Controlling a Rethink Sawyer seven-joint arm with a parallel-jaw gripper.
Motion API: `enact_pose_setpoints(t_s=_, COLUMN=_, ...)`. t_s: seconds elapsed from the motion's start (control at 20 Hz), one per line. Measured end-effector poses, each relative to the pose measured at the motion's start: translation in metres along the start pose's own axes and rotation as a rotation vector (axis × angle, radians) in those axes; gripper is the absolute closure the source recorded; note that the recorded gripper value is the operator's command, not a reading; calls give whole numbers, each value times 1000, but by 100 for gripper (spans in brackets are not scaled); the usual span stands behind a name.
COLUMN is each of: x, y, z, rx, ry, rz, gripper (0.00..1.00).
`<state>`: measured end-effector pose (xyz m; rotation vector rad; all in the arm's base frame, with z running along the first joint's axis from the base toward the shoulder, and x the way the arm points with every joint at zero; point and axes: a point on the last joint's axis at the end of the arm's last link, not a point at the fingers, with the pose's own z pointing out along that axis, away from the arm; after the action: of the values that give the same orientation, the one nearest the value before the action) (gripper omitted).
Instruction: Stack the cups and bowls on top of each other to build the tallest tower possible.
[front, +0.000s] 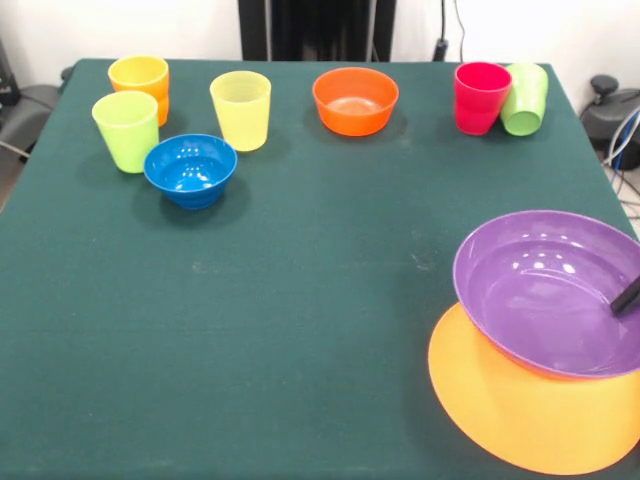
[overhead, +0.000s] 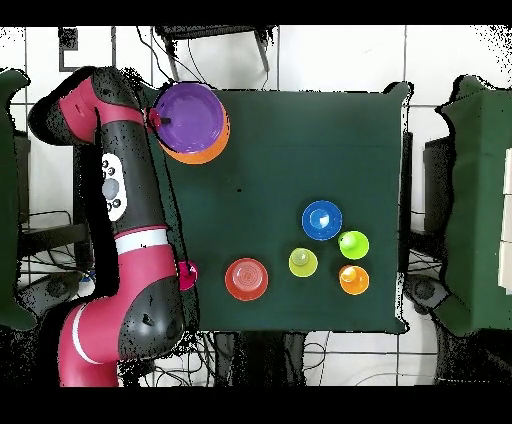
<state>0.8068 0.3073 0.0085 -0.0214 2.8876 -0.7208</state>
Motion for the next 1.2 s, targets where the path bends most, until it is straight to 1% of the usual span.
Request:
enact_pose_setpoints(t_s=0.15, x=1, y=1, z=0, rx=-1, ry=3, rz=0, gripper=100)
enact_pose_setpoints(t_s=0.2, x=1, y=1, z=0, rx=-2, ry=4, rz=-1, gripper=0)
enact_pose_setpoints(t_s=1.2, x=5, y=13, z=-8, rx=-58, ry=34, rz=12, gripper=0)
